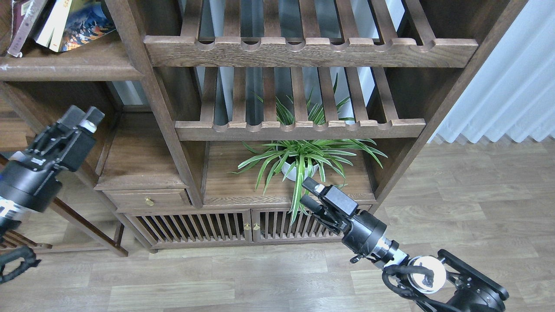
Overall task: Organize books on shelf
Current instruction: 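Place the maroon book on the side shelf and withdraw the left gripper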
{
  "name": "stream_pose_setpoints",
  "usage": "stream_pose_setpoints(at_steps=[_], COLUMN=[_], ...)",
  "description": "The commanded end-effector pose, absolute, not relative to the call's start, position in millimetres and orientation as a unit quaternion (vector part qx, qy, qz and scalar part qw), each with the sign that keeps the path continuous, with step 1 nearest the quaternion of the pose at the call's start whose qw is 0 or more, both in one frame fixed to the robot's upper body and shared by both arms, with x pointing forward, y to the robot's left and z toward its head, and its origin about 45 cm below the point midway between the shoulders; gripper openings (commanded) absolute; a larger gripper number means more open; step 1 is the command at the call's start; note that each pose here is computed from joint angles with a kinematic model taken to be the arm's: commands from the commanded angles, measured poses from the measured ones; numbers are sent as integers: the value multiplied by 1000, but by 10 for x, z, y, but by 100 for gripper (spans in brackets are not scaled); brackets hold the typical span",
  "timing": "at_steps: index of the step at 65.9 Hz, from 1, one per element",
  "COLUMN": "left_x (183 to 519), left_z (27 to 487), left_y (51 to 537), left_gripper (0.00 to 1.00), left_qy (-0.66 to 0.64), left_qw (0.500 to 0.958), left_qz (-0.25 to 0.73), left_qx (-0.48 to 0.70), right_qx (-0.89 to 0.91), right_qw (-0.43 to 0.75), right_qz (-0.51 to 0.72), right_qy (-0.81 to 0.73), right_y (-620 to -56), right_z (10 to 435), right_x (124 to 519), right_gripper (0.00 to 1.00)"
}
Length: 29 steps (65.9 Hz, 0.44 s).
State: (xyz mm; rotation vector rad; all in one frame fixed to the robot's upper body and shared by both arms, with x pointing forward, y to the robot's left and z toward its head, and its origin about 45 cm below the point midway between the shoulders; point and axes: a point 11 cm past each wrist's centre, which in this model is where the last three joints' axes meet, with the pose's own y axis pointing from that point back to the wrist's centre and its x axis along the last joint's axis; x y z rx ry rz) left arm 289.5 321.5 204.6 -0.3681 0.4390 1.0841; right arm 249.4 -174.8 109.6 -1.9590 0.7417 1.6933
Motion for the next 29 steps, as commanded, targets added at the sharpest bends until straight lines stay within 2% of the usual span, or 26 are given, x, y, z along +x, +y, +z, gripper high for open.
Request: stream_pose_setpoints(at_steps=[1, 29], left_x=[2770, 2599], left_z=[1840, 1598], left_y=[3042, 2679], left_gripper=[73, 78], left_qy=[246, 304], left_qw=[805, 775], left_qz=[507, 501], left_qx=[-188, -239], right_qx=[-712, -713], right_qw=[224, 228], right_qz=[612, 609], right_qy=[259, 260], right_y=[-1635, -1634], right_z=[1106, 1122], right_x=[2486, 2529], right_gripper=[99, 99])
